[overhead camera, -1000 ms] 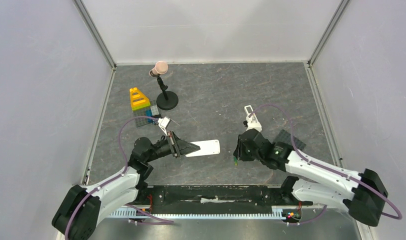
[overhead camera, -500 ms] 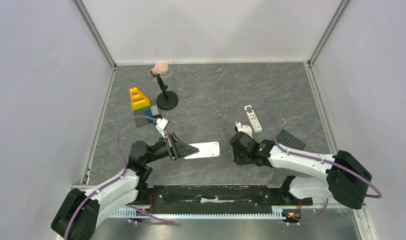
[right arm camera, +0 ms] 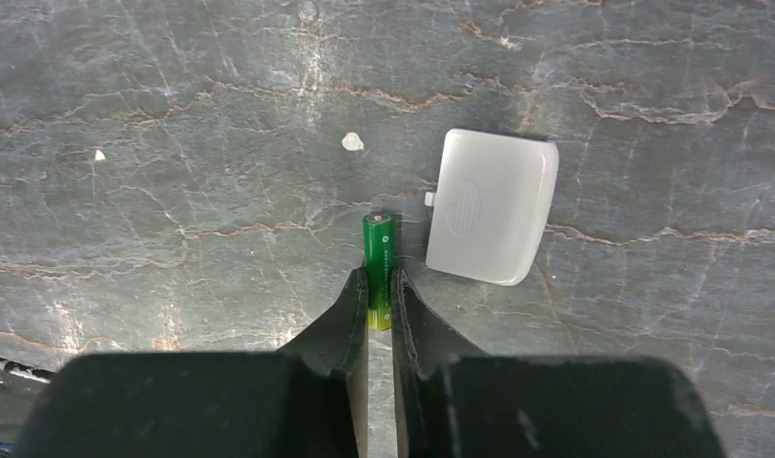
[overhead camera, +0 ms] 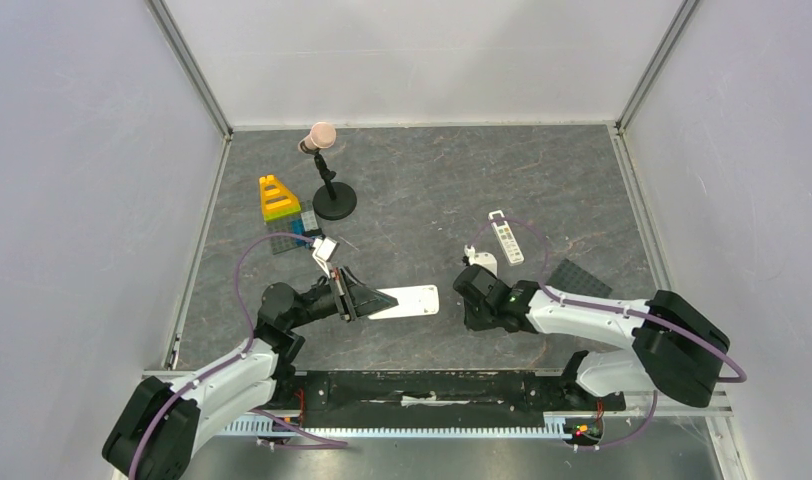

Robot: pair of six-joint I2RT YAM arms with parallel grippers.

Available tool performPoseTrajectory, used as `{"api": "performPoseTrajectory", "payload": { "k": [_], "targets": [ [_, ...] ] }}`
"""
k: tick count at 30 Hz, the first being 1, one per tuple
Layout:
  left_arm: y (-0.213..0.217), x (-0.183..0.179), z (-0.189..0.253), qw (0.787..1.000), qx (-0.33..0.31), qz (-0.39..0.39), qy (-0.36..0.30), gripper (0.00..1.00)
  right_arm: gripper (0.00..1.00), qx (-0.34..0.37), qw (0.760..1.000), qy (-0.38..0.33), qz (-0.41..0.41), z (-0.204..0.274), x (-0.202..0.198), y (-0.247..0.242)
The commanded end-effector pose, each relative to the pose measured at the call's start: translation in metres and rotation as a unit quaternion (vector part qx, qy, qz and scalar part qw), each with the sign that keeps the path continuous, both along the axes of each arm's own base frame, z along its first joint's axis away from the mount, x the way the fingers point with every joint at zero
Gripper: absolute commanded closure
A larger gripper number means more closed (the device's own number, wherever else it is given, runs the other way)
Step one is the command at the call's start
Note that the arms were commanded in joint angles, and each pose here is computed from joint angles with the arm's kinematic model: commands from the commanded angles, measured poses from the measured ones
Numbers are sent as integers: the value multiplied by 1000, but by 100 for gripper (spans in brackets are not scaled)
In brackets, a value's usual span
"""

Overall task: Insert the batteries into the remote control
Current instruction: Pick up the battery from the center of the board.

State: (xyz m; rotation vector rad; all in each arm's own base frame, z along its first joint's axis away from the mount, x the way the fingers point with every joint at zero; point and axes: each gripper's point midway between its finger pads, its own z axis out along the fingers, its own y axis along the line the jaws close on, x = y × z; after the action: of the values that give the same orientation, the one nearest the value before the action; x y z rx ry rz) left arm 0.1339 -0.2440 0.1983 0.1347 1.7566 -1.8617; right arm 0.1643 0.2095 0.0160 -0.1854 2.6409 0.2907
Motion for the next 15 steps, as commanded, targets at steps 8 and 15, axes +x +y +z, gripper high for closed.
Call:
{"api": "performPoseTrajectory", "payload": {
  "k": [8, 15],
  "targets": [
    [5, 4, 16, 999, -33, 21, 11, 98, 95, 146, 976, -160, -2, 112, 34, 27],
    [10, 6, 40, 997, -68, 41, 4, 98, 96, 277, 923, -265, 37, 238, 32, 56]
  ]
}}
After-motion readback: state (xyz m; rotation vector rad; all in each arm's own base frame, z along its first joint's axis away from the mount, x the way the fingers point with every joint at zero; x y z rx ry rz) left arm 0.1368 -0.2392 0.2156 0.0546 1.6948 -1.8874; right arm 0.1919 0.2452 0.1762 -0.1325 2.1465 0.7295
